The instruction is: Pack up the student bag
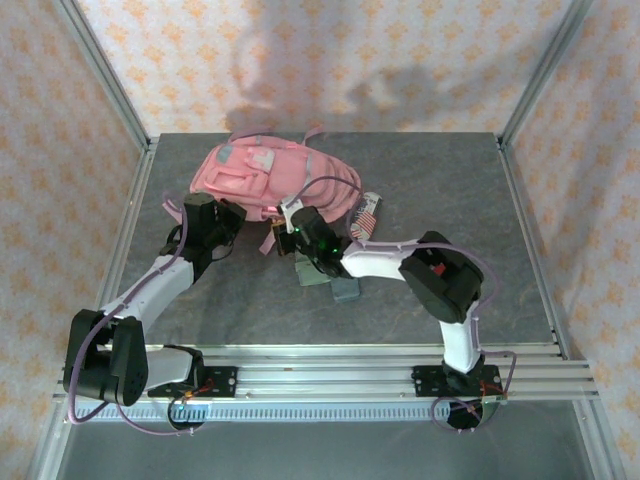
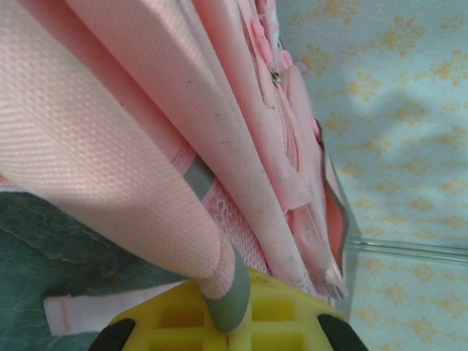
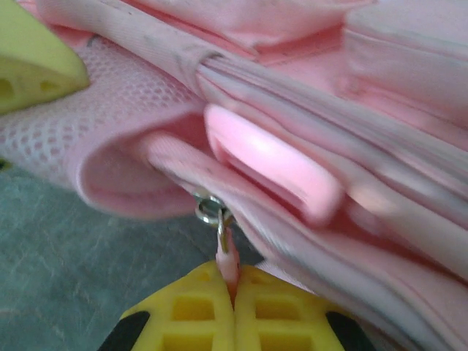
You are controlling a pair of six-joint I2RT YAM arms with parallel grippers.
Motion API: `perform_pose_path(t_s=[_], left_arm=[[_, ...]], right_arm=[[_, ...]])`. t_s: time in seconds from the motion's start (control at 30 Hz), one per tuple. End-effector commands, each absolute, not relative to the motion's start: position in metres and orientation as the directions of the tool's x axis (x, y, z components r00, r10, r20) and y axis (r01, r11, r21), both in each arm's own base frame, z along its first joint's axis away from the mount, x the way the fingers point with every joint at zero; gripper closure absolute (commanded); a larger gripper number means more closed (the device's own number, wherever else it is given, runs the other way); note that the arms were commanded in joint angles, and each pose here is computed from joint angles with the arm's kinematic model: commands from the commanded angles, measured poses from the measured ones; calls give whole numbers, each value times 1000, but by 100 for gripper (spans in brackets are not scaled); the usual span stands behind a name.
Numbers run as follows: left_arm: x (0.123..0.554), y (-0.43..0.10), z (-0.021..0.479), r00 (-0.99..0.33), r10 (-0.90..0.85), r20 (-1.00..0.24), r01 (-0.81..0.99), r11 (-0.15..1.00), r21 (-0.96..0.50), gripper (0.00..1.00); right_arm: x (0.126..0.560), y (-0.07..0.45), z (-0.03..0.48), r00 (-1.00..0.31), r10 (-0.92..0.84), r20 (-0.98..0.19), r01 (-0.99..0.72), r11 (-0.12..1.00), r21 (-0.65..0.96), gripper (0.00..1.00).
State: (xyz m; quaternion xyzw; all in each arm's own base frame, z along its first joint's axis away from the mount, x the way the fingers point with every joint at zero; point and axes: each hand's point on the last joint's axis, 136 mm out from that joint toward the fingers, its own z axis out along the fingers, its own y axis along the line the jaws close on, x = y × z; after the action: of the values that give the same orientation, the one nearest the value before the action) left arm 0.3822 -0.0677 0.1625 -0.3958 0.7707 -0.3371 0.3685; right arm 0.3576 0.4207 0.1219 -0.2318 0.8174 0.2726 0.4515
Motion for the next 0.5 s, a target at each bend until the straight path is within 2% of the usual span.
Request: perform_pose_path(t_s=[0.0, 0.27, 0.47], left_arm=[[393, -53, 193, -346, -829, -438, -293, 540, -789, 100], [387, -34, 165, -338, -781, -525, -356, 622, -697, 100], [397, -25, 161, -346, -749, -565, -363, 662, -656, 100]], right_arm=[[352, 390, 116, -563, -146, -814, -567, 784, 251, 100], [352, 323, 89, -691, -141, -709, -444, 857, 262, 100], [359, 265, 81, -724, -123, -679, -333, 924, 187, 100]])
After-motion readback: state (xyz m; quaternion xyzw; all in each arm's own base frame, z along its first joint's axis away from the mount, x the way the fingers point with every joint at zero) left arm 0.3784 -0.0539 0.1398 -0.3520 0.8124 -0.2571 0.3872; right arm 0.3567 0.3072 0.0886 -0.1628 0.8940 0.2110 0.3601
